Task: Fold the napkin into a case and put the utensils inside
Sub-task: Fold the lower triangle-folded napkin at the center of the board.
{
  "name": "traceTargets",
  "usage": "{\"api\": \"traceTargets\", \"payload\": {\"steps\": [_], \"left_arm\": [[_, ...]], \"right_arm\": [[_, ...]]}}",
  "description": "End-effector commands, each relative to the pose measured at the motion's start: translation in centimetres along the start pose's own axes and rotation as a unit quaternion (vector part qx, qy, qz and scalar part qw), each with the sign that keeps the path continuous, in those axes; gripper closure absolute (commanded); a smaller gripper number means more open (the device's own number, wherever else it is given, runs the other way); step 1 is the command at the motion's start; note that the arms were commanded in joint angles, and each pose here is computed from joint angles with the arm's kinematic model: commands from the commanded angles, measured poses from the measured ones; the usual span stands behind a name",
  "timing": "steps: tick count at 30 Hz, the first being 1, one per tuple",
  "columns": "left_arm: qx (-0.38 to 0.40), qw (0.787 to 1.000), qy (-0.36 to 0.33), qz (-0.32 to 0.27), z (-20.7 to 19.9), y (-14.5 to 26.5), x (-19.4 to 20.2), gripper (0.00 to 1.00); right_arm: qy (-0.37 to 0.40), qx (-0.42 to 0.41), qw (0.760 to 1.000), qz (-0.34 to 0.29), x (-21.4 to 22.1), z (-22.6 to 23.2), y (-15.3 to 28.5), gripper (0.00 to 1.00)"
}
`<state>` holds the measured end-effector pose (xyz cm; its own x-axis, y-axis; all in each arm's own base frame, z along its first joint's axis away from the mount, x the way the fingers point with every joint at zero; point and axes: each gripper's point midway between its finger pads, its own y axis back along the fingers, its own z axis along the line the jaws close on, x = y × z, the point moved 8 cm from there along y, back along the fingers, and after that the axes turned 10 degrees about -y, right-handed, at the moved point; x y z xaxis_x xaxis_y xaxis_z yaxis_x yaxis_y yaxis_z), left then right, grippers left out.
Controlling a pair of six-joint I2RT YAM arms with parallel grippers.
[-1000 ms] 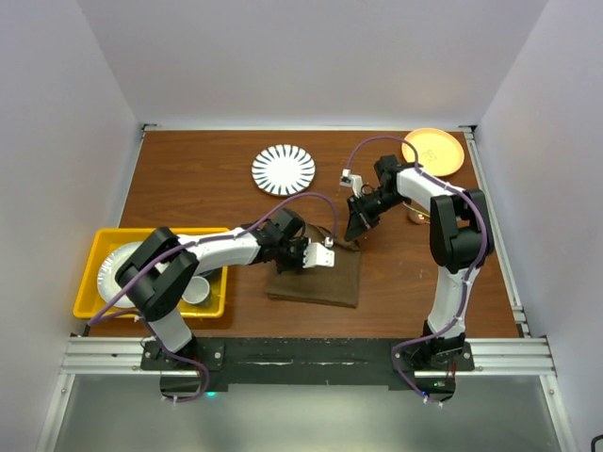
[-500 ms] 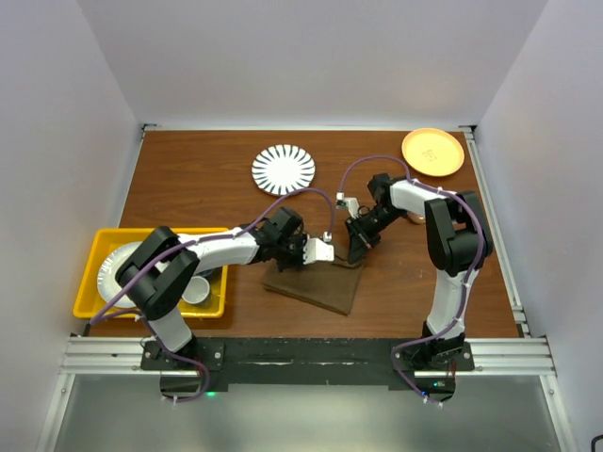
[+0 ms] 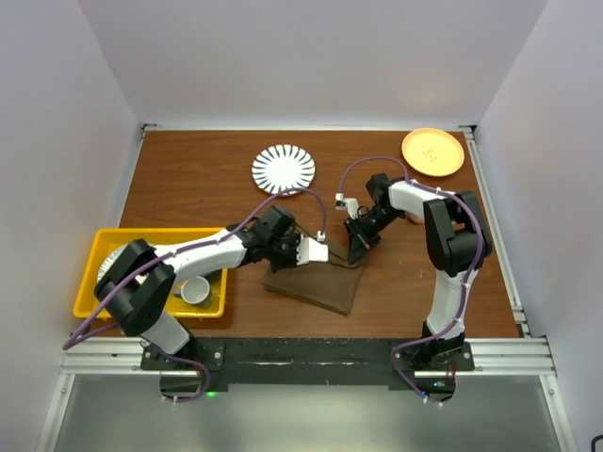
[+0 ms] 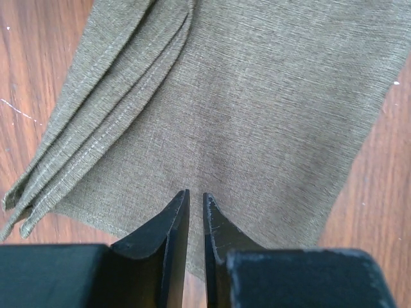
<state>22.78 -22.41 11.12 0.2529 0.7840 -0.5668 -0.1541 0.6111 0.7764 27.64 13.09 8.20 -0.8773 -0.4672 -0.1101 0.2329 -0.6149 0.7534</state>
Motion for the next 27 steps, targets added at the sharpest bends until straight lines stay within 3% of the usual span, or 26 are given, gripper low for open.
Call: {"api": "traceTargets", "payload": {"steps": [1, 5, 10, 27], "left_arm": [[0.012, 1.000, -0.006, -0.002, -1.1, -0.3, -0.5, 0.82], [0.021, 1.000, 0.009, 0.020, -2.1, -2.3, 0.1, 0.85], [0.018, 0.997, 0.048, 0.049, -2.6, -3.7, 1.3, 1.00], [0.023, 0.993, 0.090, 0.077, -2.8, -4.5, 2.5, 1.00]], "right_arm": [[0.036, 0.020, 0.999, -0.025, -1.6, 0.9, 1.4, 1.00], [0.056, 0.020, 0.998, -0.027, -1.7, 2.2, 1.9, 1.00], [0.074, 0.020, 0.997, -0.008, -0.9, 3.6, 2.2, 1.00], [0.078, 0.055, 0.993, 0.074, 3.0, 2.1, 0.8, 1.00]]}}
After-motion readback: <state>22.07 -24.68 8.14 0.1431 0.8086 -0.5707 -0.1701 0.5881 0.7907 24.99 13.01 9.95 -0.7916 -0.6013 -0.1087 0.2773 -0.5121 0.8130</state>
